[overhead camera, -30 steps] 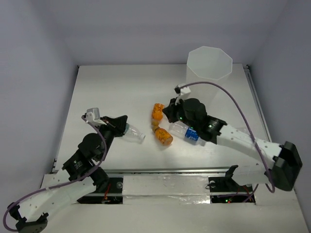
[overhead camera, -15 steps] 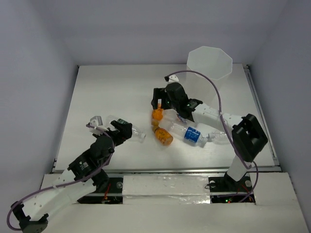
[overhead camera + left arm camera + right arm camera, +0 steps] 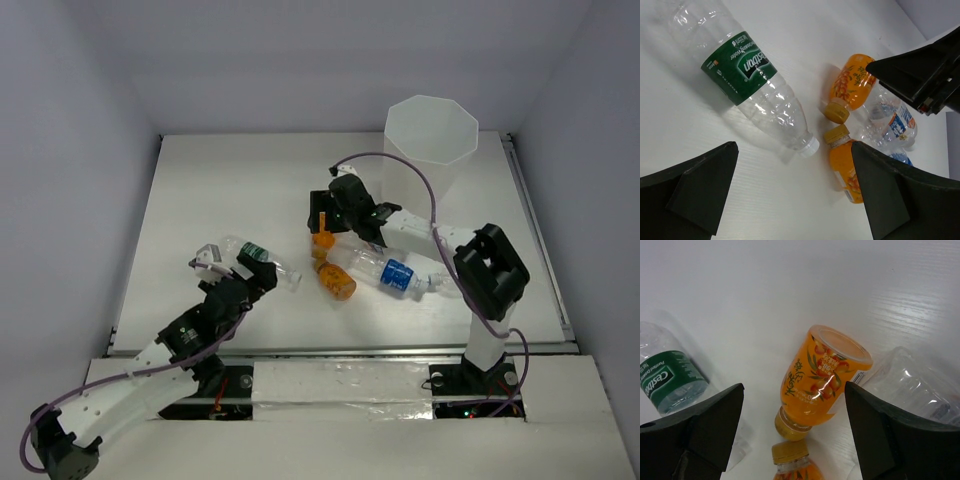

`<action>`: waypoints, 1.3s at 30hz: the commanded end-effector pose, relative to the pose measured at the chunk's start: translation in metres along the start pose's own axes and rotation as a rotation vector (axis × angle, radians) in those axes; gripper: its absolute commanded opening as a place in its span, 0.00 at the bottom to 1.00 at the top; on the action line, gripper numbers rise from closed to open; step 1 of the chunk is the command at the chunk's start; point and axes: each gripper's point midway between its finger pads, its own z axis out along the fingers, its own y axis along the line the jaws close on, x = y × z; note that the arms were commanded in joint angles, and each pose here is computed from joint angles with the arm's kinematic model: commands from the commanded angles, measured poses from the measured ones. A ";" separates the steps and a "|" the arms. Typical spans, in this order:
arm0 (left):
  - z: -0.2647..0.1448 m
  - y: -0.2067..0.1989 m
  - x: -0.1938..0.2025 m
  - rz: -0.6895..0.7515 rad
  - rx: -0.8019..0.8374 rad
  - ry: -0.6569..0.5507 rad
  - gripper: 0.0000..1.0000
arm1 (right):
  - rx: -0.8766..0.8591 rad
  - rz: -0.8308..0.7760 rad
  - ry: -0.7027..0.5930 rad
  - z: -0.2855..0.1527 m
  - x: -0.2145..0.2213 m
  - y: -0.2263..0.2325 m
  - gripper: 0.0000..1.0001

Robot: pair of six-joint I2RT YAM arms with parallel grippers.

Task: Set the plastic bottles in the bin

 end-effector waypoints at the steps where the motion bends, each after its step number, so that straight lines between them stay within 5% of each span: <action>1: 0.007 -0.004 -0.008 -0.057 0.000 -0.032 0.97 | -0.012 0.019 -0.024 0.005 -0.014 0.011 0.87; 29: 0.077 0.046 -0.026 -0.087 -0.122 -0.032 0.99 | -0.022 -0.071 0.103 0.049 0.008 0.017 0.87; 39: 0.089 0.055 -0.025 -0.081 -0.148 -0.036 0.99 | -0.024 -0.105 0.069 0.054 -0.005 0.020 0.75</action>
